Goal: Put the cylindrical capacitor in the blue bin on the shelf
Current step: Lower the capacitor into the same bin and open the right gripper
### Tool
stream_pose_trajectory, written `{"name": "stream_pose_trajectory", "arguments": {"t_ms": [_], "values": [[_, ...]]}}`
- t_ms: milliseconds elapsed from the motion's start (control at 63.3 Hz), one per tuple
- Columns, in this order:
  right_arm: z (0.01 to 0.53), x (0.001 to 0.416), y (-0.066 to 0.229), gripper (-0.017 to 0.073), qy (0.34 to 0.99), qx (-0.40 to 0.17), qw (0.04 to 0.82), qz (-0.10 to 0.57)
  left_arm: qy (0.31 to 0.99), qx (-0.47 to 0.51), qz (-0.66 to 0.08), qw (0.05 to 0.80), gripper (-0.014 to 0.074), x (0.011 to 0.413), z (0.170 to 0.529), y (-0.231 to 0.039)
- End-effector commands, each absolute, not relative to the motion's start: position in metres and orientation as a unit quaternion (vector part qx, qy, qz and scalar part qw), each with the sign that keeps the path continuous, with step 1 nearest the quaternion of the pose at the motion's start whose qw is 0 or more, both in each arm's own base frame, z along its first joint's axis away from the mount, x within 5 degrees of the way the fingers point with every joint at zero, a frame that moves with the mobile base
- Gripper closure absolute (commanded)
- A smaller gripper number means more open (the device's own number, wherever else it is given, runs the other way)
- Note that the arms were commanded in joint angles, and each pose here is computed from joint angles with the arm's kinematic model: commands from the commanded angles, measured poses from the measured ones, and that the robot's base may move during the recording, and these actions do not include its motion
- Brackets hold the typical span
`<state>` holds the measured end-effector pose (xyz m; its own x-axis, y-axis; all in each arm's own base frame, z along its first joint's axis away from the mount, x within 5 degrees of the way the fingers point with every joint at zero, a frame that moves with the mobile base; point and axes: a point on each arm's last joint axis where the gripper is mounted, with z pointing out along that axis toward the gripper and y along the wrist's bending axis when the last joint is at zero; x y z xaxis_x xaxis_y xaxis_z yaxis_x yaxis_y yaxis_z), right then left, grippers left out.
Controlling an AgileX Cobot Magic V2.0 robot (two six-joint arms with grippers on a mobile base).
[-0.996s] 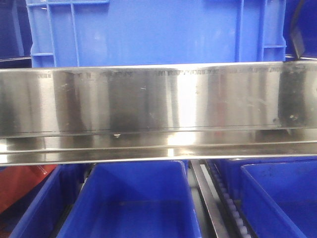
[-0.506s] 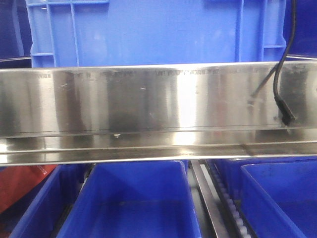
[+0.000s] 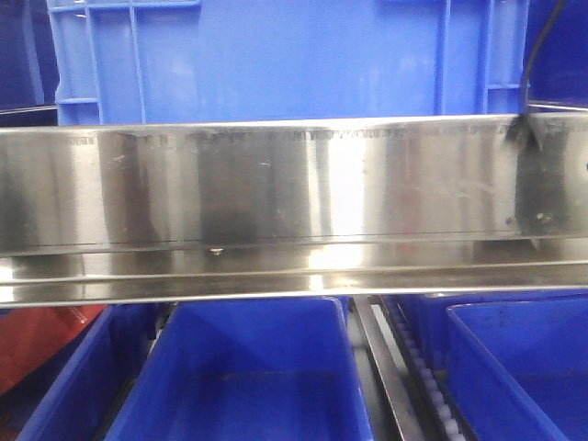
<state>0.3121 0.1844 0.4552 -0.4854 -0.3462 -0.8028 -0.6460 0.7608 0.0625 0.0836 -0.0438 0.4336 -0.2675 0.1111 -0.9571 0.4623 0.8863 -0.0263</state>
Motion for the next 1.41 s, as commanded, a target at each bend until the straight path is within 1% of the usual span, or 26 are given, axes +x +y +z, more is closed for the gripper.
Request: {"name": "stream_pose_trajectory", "arguments": {"t_ms": [0, 47, 111, 237, 490, 711, 838, 980, 1138, 1391], "values": [[0.482, 0.290, 0.167, 0.0639, 0.827, -0.294, 0.444, 0.178, 0.778, 0.179, -0.161, 0.580, 0.0704, 0.082, 0.435, -0.044], [0.492, 0.281, 0.159, 0.0731, 0.824, -0.292, 0.456, 0.169, 0.778, 0.179, -0.161, 0.580, 0.0704, 0.082, 0.435, -0.044], [0.503, 0.269, 0.148, 0.0715, 0.819, -0.286, 0.471, 0.162, 0.778, 0.179, -0.161, 0.581, 0.0704, 0.082, 0.435, -0.044], [0.518, 0.244, 0.134, 0.0715, 0.809, -0.284, 0.493, 0.150, 0.778, 0.179, -0.161, 0.581, 0.0704, 0.082, 0.435, -0.044], [0.518, 0.201, 0.111, 0.0715, 0.797, -0.277, 0.518, 0.142, 0.778, 0.179, -0.161, 0.581, 0.0704, 0.082, 0.435, -0.044], [0.489, 0.166, 0.091, 0.0715, 0.785, -0.264, 0.543, 0.138, 0.778, 0.179, -0.158, 0.582, 0.0704, 0.082, 0.435, -0.043], [0.457, 0.148, 0.082, 0.0715, 0.782, -0.255, 0.552, 0.137, 0.778, 0.180, -0.153, 0.583, 0.0704, 0.082, 0.435, -0.043], [0.421, 0.129, 0.071, 0.0715, 0.765, -0.240, 0.582, 0.138, 0.778, 0.180, -0.151, 0.583, 0.0704, 0.083, 0.435, -0.043], [0.393, 0.114, 0.061, 0.0715, 0.742, -0.224, 0.617, 0.139, 0.778, 0.181, -0.146, 0.584, 0.0704, 0.083, 0.435, -0.042], [0.389, 0.110, 0.059, 0.0715, 0.732, -0.218, 0.630, 0.140, 0.777, 0.181, -0.146, 0.585, 0.0704, 0.083, 0.435, -0.042]]}}
